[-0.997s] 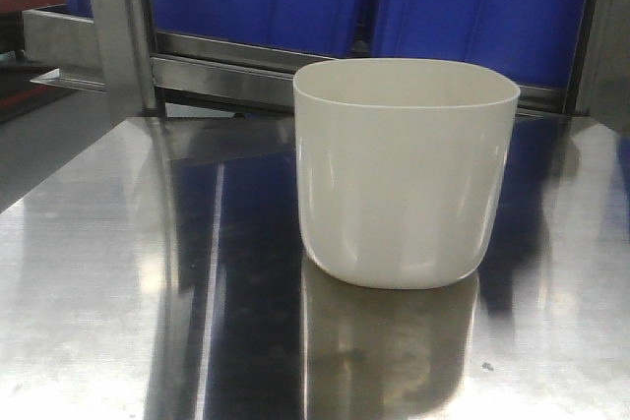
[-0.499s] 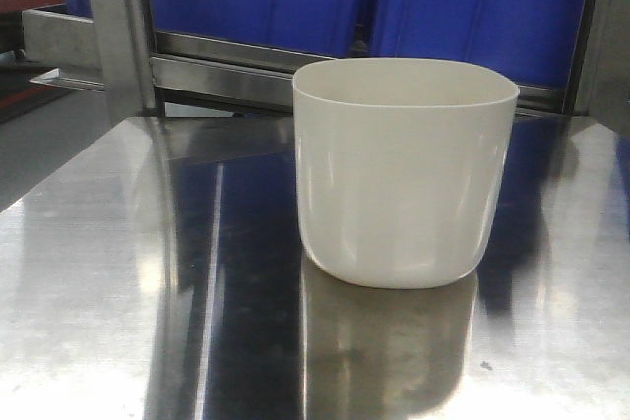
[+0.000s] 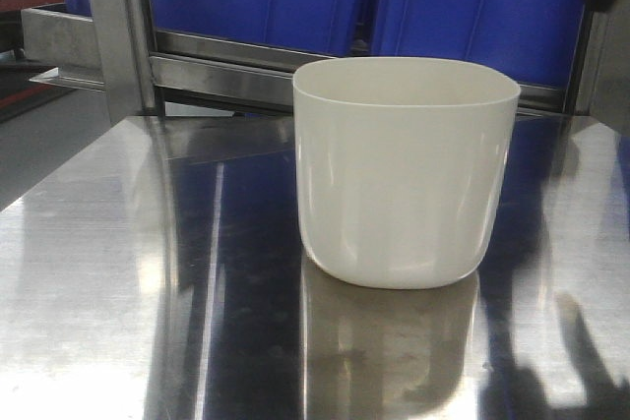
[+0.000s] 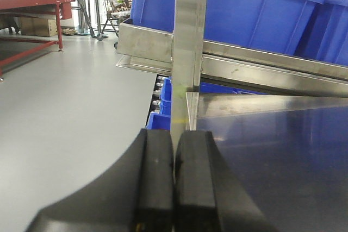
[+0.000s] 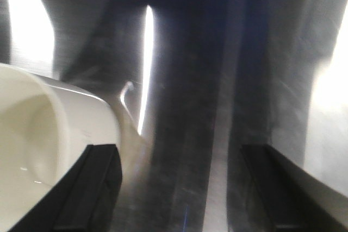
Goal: Move white bin to right shelf second layer
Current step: 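Lower the right gripper onto the white bin's rim and close it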
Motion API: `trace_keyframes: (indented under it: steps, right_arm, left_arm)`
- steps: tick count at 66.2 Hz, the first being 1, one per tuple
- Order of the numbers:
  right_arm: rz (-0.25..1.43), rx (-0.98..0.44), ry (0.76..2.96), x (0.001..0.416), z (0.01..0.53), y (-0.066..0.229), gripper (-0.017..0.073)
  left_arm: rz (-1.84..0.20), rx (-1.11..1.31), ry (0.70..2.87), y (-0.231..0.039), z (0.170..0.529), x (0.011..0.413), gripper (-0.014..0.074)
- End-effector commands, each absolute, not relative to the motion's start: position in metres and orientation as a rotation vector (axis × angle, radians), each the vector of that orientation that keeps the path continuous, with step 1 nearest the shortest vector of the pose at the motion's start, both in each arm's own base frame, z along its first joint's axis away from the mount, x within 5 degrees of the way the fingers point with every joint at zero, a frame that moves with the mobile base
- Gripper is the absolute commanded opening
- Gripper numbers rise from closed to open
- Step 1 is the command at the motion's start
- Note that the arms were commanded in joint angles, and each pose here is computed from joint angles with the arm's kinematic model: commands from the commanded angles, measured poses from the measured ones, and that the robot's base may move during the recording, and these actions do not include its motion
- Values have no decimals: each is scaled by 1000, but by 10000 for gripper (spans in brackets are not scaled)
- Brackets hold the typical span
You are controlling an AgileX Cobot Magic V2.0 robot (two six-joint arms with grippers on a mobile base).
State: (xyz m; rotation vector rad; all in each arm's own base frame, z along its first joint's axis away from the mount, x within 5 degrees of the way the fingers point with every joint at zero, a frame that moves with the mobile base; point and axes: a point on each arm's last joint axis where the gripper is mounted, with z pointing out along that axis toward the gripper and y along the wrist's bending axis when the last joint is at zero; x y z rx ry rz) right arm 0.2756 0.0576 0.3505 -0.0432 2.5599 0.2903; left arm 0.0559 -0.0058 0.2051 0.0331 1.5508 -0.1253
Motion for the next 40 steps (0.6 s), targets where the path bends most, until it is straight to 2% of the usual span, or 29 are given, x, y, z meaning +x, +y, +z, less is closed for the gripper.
trace_keyframes:
  steps: [1, 23, 40]
  right_arm:
    - [331, -106, 2456, 276, 377, 70, 569]
    - [380, -286, 2523, 278, 362, 114, 569]
    - [370, -319, 2608, 290, 339, 126, 569]
  left_arm:
    - [-134, 25, 1500, -6, 200, 57, 85]
    - [-134, 25, 1500, -6, 200, 57, 85]
    - [-134, 25, 1500, -6, 200, 57, 85]
